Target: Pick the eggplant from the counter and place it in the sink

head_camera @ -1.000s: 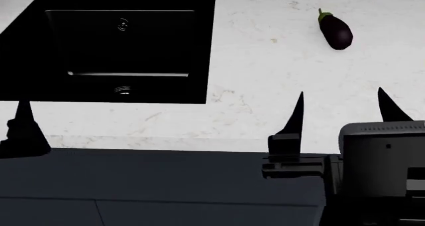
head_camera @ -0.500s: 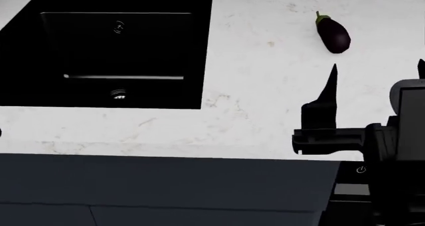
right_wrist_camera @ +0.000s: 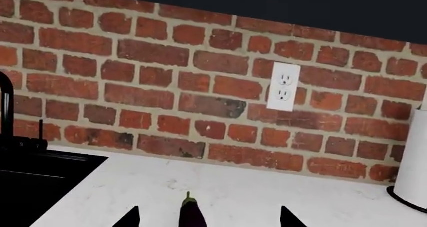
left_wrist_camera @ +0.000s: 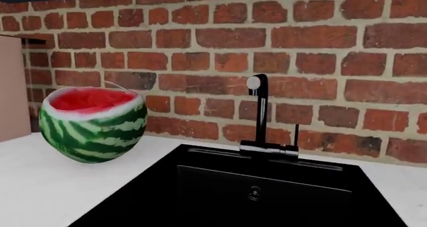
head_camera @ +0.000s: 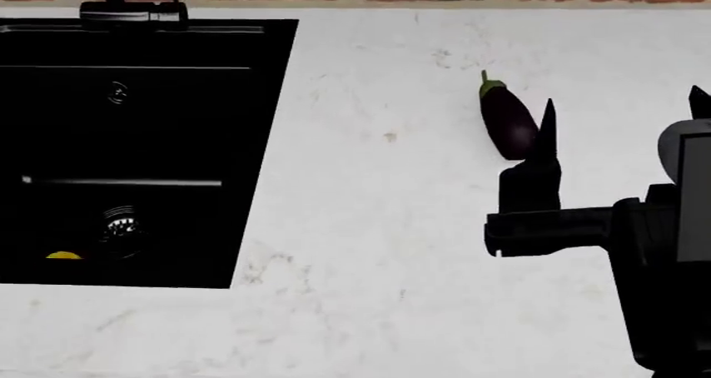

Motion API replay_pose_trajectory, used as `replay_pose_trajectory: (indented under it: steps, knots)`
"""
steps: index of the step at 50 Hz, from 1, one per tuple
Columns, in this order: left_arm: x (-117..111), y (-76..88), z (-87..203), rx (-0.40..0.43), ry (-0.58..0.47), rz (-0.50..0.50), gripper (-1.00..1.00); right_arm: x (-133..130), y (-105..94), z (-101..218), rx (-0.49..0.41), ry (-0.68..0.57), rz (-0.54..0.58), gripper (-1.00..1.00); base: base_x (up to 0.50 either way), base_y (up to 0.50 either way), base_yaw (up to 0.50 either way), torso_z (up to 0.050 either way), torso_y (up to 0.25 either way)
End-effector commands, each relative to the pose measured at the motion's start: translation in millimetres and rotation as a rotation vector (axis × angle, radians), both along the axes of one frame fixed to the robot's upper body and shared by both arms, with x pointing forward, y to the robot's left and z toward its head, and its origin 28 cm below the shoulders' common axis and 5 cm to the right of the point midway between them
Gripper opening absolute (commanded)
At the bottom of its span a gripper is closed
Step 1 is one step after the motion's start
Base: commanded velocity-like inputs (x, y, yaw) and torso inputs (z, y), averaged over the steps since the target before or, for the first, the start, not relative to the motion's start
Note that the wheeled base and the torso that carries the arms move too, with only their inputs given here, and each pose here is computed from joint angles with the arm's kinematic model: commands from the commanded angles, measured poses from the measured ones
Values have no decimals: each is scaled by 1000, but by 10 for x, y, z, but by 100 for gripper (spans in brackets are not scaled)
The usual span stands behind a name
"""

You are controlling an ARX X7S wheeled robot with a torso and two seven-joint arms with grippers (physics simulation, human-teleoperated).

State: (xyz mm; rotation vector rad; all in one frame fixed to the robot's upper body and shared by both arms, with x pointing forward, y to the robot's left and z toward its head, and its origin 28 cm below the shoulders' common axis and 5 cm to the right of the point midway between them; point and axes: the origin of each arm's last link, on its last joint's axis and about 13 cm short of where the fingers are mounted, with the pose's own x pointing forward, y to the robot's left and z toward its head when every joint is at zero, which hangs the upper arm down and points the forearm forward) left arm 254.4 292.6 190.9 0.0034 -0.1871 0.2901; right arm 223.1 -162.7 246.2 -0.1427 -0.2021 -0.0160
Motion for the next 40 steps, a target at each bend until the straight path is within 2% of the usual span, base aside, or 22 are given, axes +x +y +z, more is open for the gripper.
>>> replay_pose_trajectory:
  steps: [1, 22, 33, 40]
  knots:
    - [-12, 7, 15, 0, -3, 4, 100, -14, 13, 12, -8, 3, 22, 100, 500, 0, 0, 0, 0]
    - [-24, -9, 60, 6, -8, 5, 100, -24, -13, -16, 1, 21, 1, 100, 406, 83, 0, 0, 1]
    - [-21, -20, 58, 6, -6, 1, 100, -43, -26, -20, 25, 22, 1, 100, 23, 17, 0, 0, 1]
    - [-21, -22, 54, 10, -6, -2, 100, -50, -28, -31, 30, 21, 3, 100, 304, 139, 0, 0, 0]
